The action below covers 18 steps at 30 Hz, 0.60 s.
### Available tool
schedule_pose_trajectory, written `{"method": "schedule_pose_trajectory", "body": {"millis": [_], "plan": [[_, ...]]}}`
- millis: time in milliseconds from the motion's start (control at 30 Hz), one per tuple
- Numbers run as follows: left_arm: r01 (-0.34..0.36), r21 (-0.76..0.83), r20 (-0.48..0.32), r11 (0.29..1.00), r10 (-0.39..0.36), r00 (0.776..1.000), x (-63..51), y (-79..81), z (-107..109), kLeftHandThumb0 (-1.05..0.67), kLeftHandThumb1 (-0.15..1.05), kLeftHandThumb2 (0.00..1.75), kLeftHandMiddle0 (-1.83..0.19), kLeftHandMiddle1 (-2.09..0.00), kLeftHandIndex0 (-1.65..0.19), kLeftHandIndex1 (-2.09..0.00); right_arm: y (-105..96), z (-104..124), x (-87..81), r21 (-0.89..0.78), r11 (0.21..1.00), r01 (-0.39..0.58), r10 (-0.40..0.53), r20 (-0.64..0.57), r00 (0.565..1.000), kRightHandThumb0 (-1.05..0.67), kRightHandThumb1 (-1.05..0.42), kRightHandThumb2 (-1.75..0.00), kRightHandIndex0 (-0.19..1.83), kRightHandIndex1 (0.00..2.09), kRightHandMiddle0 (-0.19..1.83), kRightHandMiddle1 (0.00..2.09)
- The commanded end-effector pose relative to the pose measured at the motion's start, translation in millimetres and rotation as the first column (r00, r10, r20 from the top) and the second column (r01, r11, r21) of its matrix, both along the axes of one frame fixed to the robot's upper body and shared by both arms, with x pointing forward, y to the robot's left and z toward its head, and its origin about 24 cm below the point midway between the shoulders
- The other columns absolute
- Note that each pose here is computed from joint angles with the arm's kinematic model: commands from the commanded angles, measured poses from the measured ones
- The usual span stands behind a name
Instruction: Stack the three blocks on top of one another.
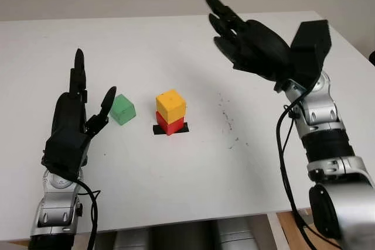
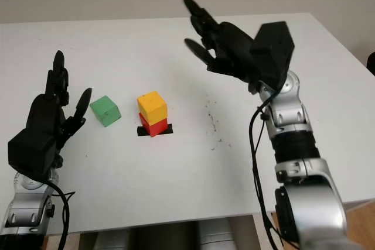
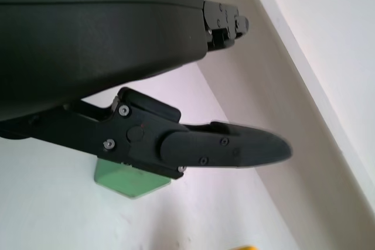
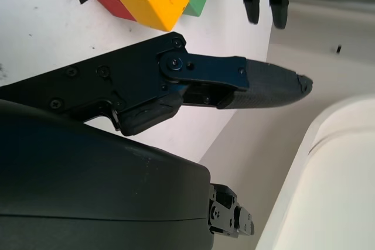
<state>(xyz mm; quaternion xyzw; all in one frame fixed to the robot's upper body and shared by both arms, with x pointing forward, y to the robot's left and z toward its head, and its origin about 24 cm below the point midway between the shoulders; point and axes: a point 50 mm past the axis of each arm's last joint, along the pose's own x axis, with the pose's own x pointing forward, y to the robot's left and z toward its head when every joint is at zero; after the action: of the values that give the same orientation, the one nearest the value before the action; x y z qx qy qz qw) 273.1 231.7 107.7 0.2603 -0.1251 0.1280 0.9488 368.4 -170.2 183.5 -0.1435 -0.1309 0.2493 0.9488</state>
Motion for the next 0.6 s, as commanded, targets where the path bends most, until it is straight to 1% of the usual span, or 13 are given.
{"method": "schedule_pose_trajectory", "body": {"millis": [0, 100, 133, 233, 333, 367, 467, 567], "plan": [[-0.031, 0.082, 0.028, 0.996, 0.029, 0.999, 0.2, -0.7, 10, -0.66, 1.05, 0.2, -0.12, -0.09, -0.04, -0.1, -2, -3, -3.9, 0.047, 0.999, 0.016, -0.016, -0.001, 1.0, -0.76, -1.05, -0.69, -0.19, 0.0, -0.19, 0.0], [-0.094, 0.188, 0.018, 0.978, 0.092, 0.996, 1.7, -0.3, 15, -0.66, 1.05, 0.15, -0.14, -0.07, -0.07, -0.09, -7, -18, -7.4, 0.1, 0.993, 0.058, -0.055, -0.033, 0.998, -0.75, -1.05, -0.71, -0.19, 0.0, -0.19, 0.0], [-0.104, 0.222, 0.017, 0.969, 0.103, 0.995, 2.8, -0.3, 17, -0.66, 1.05, 0.12, -0.12, -0.06, -0.07, -0.09, -10, -23, -8.6, 0.112, 0.991, 0.073, -0.069, -0.042, 0.997, -0.74, -1.05, -0.71, -0.19, 0.0, -0.19, 0.0], [-0.112, 0.298, 0.007, 0.948, 0.115, 0.993, 5.4, -0.7, 20, -0.66, 1.04, 0.08, -0.1, -0.05, -0.07, -0.08, -11, -32, -10.9, 0.119, 0.987, 0.109, -0.103, -0.06, 0.993, -0.75, -1.05, -0.71, -0.19, 0.0, -0.19, 0.0], [-0.1, 0.381, -0.037, 0.919, 0.123, 0.992, 8.6, -0.9, 23, -0.68, 1.04, 0.07, -0.05, -0.03, -0.07, -0.07, -13, -40, -13.1, 0.1, 0.987, 0.128, -0.12, -0.08, 0.99, -0.75, -1.05, -0.74, -0.19, 0.0, -0.19, 0.0], [-0.086, 0.409, -0.07, 0.908, 0.126, 0.99, 10.3, -1.2, 24, -0.69, 1.04, 0.06, -0.04, -0.03, -0.07, -0.06, -14, -42, -13.7, 0.095, 0.987, 0.133, -0.125, -0.086, 0.988, -0.75, -1.05, -0.74, -0.19, 0.0, -0.19, 0.0], [-0.049, 0.492, -0.158, 0.869, 0.145, 0.977, 15.3, -2.1, 26, -0.77, 1.05, 0.07, 0.06, -0.02, -0.06, -0.06, -16, -46, -14.5, 0.09, 0.984, 0.151, -0.142, -0.096, 0.985, -0.74, -1.05, -0.76, -0.19, 0.0, -0.19, 0.0], [-0.024, 0.564, -0.204, 0.825, 0.167, 0.965, 18.9, -4.0, 27, -0.84, 1.05, 0.1, 0.1, -0.03, -0.08, -0.07, -15, -47, -15.1, 0.097, 0.982, 0.159, -0.148, -0.111, 0.983, -0.7, -1.05, -0.77, -0.19, 0.0, -0.19, 0.0]]}}
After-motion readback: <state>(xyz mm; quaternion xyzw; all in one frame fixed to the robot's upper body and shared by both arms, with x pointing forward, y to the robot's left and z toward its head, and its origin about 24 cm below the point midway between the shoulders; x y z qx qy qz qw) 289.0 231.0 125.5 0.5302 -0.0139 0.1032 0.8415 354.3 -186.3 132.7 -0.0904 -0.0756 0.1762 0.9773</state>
